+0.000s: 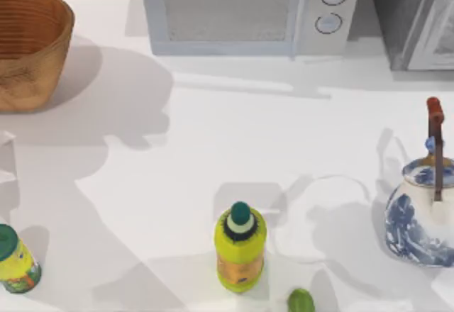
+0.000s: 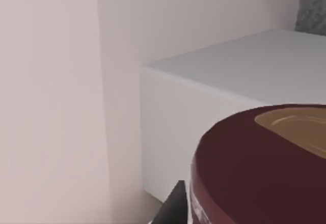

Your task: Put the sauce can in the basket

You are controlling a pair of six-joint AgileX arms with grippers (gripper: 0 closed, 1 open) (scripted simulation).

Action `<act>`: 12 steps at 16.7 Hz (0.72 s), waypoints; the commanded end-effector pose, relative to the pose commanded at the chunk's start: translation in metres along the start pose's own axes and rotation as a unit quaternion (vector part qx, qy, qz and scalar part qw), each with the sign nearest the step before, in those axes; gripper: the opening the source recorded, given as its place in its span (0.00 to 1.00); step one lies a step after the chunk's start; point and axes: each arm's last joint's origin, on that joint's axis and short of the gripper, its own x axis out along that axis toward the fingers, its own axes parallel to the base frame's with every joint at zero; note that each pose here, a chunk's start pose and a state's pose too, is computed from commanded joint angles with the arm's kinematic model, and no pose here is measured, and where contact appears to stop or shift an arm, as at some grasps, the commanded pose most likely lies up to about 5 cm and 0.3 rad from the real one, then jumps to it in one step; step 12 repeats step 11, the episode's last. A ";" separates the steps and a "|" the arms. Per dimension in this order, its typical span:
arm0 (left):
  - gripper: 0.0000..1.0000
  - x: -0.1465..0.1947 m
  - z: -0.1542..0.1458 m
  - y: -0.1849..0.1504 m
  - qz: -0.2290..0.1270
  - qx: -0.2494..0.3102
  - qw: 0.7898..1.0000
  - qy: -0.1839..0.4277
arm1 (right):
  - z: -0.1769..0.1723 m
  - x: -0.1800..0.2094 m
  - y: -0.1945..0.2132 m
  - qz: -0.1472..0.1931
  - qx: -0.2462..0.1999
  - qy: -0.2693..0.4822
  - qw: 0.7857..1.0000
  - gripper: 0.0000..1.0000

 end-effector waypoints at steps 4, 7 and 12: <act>0.90 0.000 0.000 0.000 0.000 0.000 1.000 0.000 | 0.000 0.000 0.000 0.000 0.000 0.000 1.000 1.00; 1.00 0.000 0.000 0.000 0.000 0.000 1.000 0.000 | 0.000 0.000 0.000 0.000 0.000 0.000 1.000 1.00; 1.00 0.000 0.000 0.000 0.000 0.000 1.000 0.000 | 0.000 0.000 0.000 0.000 0.000 0.000 1.000 1.00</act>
